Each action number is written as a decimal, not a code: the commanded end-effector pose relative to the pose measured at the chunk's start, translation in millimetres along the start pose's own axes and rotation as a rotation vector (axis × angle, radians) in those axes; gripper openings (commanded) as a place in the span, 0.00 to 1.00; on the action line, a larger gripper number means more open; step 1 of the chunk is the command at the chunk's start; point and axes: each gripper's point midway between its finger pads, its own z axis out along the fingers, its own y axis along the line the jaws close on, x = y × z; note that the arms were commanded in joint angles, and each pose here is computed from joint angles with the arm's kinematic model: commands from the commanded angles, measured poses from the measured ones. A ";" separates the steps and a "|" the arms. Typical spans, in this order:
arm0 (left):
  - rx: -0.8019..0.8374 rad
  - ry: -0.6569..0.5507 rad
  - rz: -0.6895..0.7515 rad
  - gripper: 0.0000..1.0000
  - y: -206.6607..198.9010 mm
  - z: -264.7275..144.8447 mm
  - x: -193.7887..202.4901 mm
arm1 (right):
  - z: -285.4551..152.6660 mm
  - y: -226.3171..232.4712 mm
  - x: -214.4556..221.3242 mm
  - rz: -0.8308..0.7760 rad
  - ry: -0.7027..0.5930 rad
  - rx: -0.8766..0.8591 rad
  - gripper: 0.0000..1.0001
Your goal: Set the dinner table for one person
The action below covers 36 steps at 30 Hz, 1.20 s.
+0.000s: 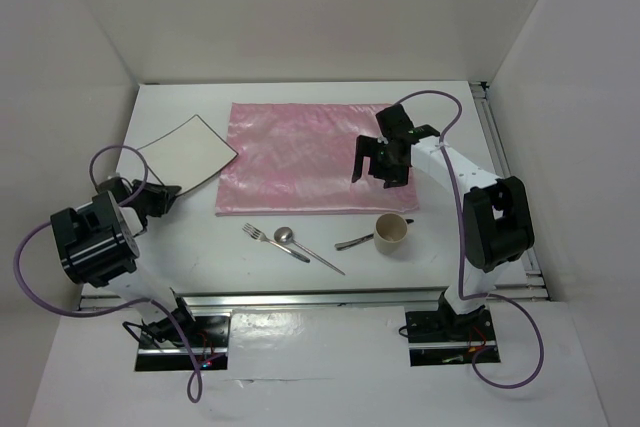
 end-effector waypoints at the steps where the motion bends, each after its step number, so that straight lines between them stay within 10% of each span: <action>1: 0.053 -0.012 0.088 0.00 -26.2 -4.7 -13.3 | -6.3 8.2 -13.6 -0.027 -0.040 -0.004 1.00; 15: 0.429 -0.017 0.246 0.00 -170.8 -57.3 -44.9 | -24.8 10.0 -15.5 -0.010 -0.073 -0.012 1.00; 36: 0.628 0.131 0.350 0.00 -242.5 -98.2 -13.9 | -36.7 4.6 -13.3 -0.001 -0.095 0.009 1.00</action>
